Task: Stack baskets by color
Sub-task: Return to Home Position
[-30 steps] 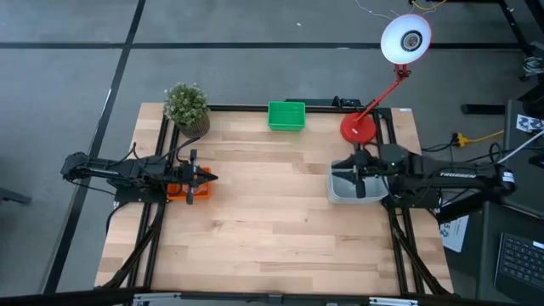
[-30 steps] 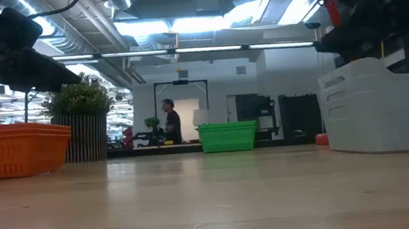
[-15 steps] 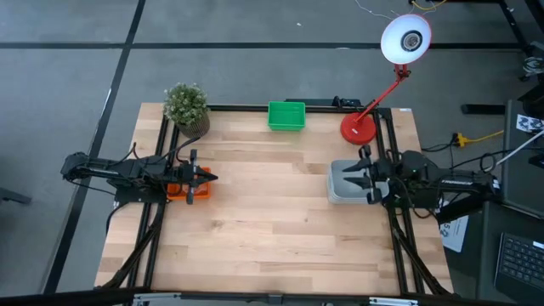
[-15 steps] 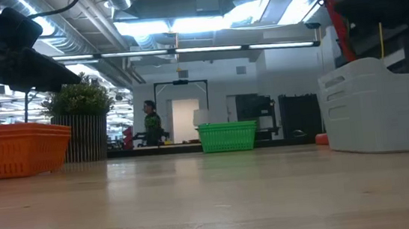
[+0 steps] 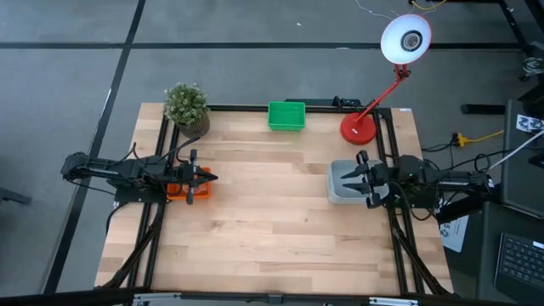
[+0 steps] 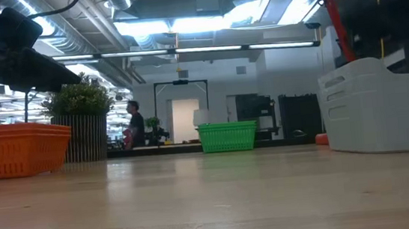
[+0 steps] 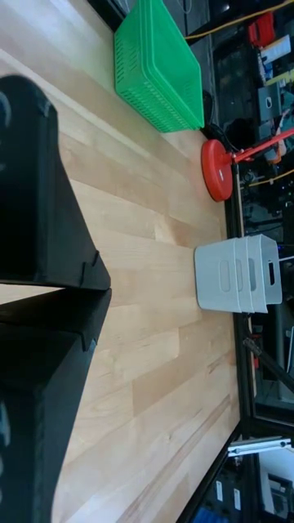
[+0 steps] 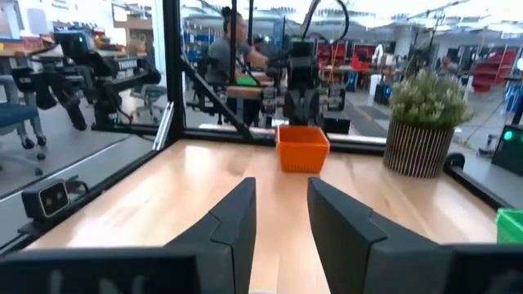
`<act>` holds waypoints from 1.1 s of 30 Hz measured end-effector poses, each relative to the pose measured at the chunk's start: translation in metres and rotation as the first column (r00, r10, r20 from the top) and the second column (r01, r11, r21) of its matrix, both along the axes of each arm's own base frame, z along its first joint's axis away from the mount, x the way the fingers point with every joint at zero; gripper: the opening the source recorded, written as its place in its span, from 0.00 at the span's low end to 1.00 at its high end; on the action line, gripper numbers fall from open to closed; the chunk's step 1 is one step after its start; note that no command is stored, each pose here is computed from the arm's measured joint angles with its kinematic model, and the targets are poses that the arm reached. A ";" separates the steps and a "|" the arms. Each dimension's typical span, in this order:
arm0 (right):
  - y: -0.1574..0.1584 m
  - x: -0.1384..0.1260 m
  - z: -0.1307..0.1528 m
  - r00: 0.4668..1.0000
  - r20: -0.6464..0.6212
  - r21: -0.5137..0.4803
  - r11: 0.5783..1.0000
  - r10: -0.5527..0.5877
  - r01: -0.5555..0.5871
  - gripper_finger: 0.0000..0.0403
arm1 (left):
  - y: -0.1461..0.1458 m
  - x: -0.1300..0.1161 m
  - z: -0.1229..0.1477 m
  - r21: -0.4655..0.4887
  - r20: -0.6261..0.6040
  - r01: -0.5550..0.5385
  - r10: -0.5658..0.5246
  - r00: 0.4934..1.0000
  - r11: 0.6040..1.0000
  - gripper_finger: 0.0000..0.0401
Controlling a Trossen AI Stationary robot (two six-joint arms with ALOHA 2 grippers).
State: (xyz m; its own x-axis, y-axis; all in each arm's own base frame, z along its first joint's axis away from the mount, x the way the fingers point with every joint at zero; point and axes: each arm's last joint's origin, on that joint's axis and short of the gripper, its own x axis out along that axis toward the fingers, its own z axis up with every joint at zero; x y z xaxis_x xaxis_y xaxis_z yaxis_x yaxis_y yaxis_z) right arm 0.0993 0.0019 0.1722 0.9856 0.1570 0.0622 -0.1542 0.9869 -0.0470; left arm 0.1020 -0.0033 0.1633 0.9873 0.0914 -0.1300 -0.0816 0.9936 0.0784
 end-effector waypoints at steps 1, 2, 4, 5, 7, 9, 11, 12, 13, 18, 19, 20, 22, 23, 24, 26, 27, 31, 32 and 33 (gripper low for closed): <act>0.000 0.000 -0.001 1.000 -0.010 0.000 1.000 0.000 0.000 0.28 | 0.000 0.000 0.000 0.000 0.000 0.001 -0.001 1.000 1.000 0.00; 0.000 0.000 -0.002 1.000 -0.021 0.001 1.000 0.000 0.000 0.28 | 0.000 0.000 0.000 0.000 0.000 0.000 0.000 1.000 1.000 0.00; 0.000 0.000 -0.002 1.000 -0.025 0.001 1.000 0.000 0.000 0.28 | 0.000 0.000 0.000 0.000 -0.001 0.001 -0.001 1.000 1.000 0.00; 0.000 0.000 -0.002 1.000 -0.024 0.001 1.000 0.000 0.000 0.28 | 0.000 0.000 0.000 0.000 0.000 0.000 0.000 1.000 1.000 0.00; 0.000 0.000 -0.002 1.000 -0.024 0.001 1.000 0.000 0.000 0.28 | 0.000 0.000 0.000 0.000 0.000 0.000 0.000 1.000 1.000 0.00; 0.000 0.000 -0.002 1.000 -0.024 0.001 1.000 0.000 0.000 0.28 | 0.000 0.000 0.000 0.000 0.000 0.000 0.000 1.000 1.000 0.00; 0.000 0.000 -0.002 1.000 -0.024 0.001 1.000 0.000 0.000 0.28 | 0.000 0.000 0.000 0.000 0.000 0.000 0.000 1.000 1.000 0.00; 0.000 0.000 -0.002 1.000 -0.024 0.001 1.000 0.000 0.000 0.28 | 0.000 0.000 0.000 0.000 0.000 0.000 0.000 1.000 1.000 0.00; 0.000 0.000 -0.002 1.000 -0.024 0.001 1.000 0.000 0.000 0.28 | 0.000 0.000 0.000 0.000 0.000 0.000 0.000 1.000 1.000 0.00; 0.000 0.000 -0.002 1.000 -0.024 0.001 1.000 0.000 0.000 0.28 | 0.000 0.000 0.000 0.000 0.000 0.000 0.000 1.000 1.000 0.00; 0.000 0.000 -0.002 1.000 -0.024 0.001 1.000 0.000 0.000 0.28 | 0.000 0.000 0.000 0.000 0.000 0.000 0.000 1.000 1.000 0.00; 0.000 0.000 -0.002 1.000 -0.024 0.001 1.000 0.000 0.000 0.28 | 0.000 0.000 0.000 0.000 0.000 0.000 0.000 1.000 1.000 0.00; 0.000 0.000 -0.002 1.000 -0.024 0.001 1.000 0.000 0.000 0.28 | 0.000 0.000 0.000 0.000 0.000 0.000 0.000 1.000 1.000 0.00; 0.000 0.000 -0.002 1.000 -0.023 0.001 1.000 0.000 0.000 0.28 | 0.000 0.000 0.000 0.000 0.000 0.000 0.000 1.000 1.000 0.00; 0.000 0.000 -0.002 1.000 -0.023 0.001 1.000 0.000 0.000 0.28 | 0.000 0.000 0.000 0.000 0.000 0.000 0.000 1.000 1.000 0.00; 0.000 0.000 -0.002 1.000 -0.023 0.001 1.000 0.000 0.000 0.28 | 0.000 0.000 0.000 0.000 0.000 0.000 0.000 1.000 1.000 0.00; 0.000 0.000 -0.002 1.000 -0.023 0.001 1.000 0.000 0.000 0.28 | 0.000 0.000 0.000 0.000 0.000 0.000 0.000 1.000 1.000 0.00; 0.000 0.000 -0.002 1.000 -0.023 0.000 1.000 0.000 0.000 0.28 | 0.000 0.000 0.000 0.000 0.000 0.000 0.000 1.000 1.000 0.00; 0.000 0.000 -0.002 1.000 -0.023 0.001 1.000 0.000 0.000 0.28 | 0.000 0.000 0.000 0.000 0.000 0.000 0.000 1.000 1.000 0.00; 0.000 0.000 -0.002 1.000 -0.023 0.000 1.000 0.000 0.000 0.28 | 0.000 0.000 0.000 0.000 0.000 0.000 0.000 1.000 1.000 0.00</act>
